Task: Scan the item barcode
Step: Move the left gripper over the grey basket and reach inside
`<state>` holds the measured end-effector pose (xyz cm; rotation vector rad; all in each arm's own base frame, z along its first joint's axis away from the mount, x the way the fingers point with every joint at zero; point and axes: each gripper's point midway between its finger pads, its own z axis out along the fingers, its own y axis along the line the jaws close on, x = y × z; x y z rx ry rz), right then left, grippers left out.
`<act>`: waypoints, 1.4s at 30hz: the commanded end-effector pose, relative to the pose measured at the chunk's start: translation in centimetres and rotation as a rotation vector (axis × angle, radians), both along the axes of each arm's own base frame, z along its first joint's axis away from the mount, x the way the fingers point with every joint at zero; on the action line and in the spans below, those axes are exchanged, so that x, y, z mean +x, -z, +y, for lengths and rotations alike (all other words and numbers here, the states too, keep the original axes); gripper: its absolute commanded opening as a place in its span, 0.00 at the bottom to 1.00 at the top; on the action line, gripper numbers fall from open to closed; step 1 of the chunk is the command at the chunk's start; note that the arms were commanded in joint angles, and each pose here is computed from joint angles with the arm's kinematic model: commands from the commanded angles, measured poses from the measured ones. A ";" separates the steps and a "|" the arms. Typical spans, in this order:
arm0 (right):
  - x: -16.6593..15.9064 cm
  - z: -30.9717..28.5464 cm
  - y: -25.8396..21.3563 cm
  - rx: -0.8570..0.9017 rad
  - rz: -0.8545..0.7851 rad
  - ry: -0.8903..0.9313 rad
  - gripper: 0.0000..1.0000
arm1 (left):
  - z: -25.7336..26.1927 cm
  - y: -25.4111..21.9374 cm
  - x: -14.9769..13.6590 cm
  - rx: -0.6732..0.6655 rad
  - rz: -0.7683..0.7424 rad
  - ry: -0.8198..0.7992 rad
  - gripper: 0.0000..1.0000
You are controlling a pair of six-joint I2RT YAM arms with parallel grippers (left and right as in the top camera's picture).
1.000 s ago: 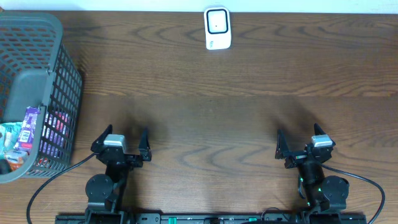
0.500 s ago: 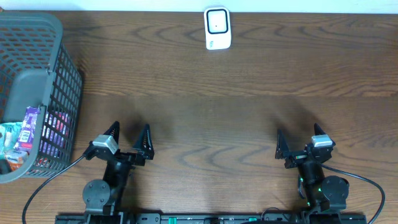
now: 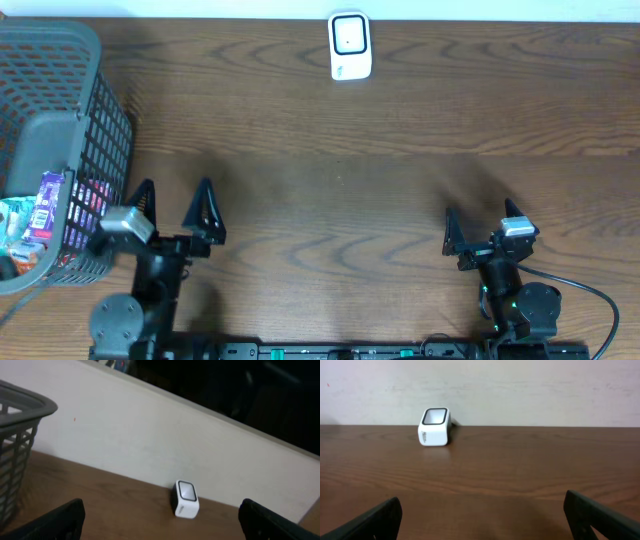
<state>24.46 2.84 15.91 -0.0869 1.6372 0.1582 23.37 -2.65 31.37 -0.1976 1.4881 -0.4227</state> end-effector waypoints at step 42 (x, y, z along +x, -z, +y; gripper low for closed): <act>0.0 0.0 0.1 0.009 0.005 0.005 0.99 | 18.8 -12.9 12.2 0.185 0.638 -0.656 0.98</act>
